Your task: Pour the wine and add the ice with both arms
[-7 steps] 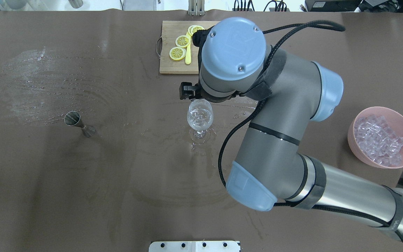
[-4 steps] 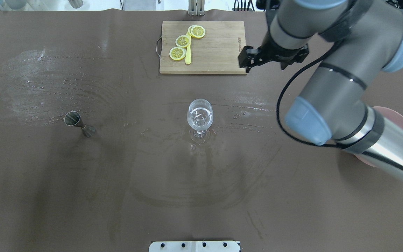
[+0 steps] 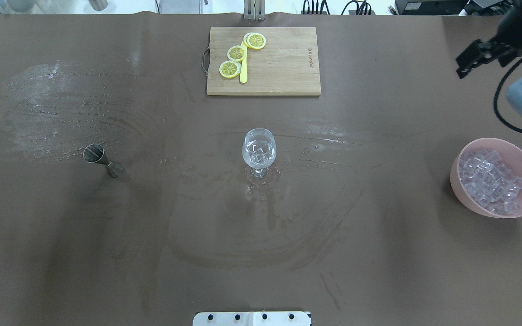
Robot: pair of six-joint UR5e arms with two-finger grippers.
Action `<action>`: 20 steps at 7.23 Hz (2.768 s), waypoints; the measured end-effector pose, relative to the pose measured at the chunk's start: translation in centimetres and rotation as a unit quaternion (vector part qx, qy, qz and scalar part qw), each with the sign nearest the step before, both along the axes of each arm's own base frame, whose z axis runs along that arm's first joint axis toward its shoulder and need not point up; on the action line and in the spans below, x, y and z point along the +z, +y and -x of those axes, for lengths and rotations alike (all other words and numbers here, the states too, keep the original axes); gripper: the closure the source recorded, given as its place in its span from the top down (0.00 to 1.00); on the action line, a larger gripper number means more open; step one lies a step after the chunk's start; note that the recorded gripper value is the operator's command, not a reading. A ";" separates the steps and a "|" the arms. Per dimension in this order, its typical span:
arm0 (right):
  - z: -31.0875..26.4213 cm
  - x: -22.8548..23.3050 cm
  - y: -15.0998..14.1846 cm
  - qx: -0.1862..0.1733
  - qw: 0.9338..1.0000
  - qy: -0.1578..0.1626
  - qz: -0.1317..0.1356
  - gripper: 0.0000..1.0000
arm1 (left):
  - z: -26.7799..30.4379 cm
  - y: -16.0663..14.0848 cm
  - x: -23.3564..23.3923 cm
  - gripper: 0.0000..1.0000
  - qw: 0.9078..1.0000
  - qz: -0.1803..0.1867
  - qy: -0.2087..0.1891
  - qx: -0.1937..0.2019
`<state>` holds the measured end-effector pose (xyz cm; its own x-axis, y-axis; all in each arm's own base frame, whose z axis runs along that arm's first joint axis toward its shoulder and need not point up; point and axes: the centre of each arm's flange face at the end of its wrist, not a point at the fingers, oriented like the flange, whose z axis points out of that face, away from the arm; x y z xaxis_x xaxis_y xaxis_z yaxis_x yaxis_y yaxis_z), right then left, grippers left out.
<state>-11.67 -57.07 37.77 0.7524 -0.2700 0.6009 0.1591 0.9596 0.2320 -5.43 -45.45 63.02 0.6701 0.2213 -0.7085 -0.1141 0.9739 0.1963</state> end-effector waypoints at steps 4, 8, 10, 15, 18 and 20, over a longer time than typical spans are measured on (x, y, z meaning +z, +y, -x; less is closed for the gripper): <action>-14.2 17.8 8.1 -0.029 0.998 0.028 0.045 1.00 | 0.1 0.1 -0.2 0.99 1.000 -0.002 0.001 -0.001; -21.3 29.2 21.0 0.039 0.986 0.025 0.160 1.00 | 0.1 0.1 -0.2 0.99 1.000 -0.002 0.001 -0.001; -21.8 29.2 21.6 0.048 0.988 0.021 0.148 1.00 | 0.1 0.2 -0.1 0.99 1.000 -0.002 0.001 -0.001; -21.7 24.3 19.8 0.047 0.997 0.002 0.063 1.00 | 0.1 0.3 0.0 0.99 1.000 0.000 0.001 -0.001; -21.1 22.1 19.4 0.049 0.997 -0.040 0.049 1.00 | 0.1 0.3 0.0 0.99 1.000 0.000 0.001 -0.001; -21.2 22.0 19.1 0.061 0.996 -0.037 0.056 1.00 | 0.1 0.3 0.0 0.99 1.000 0.000 0.001 -0.001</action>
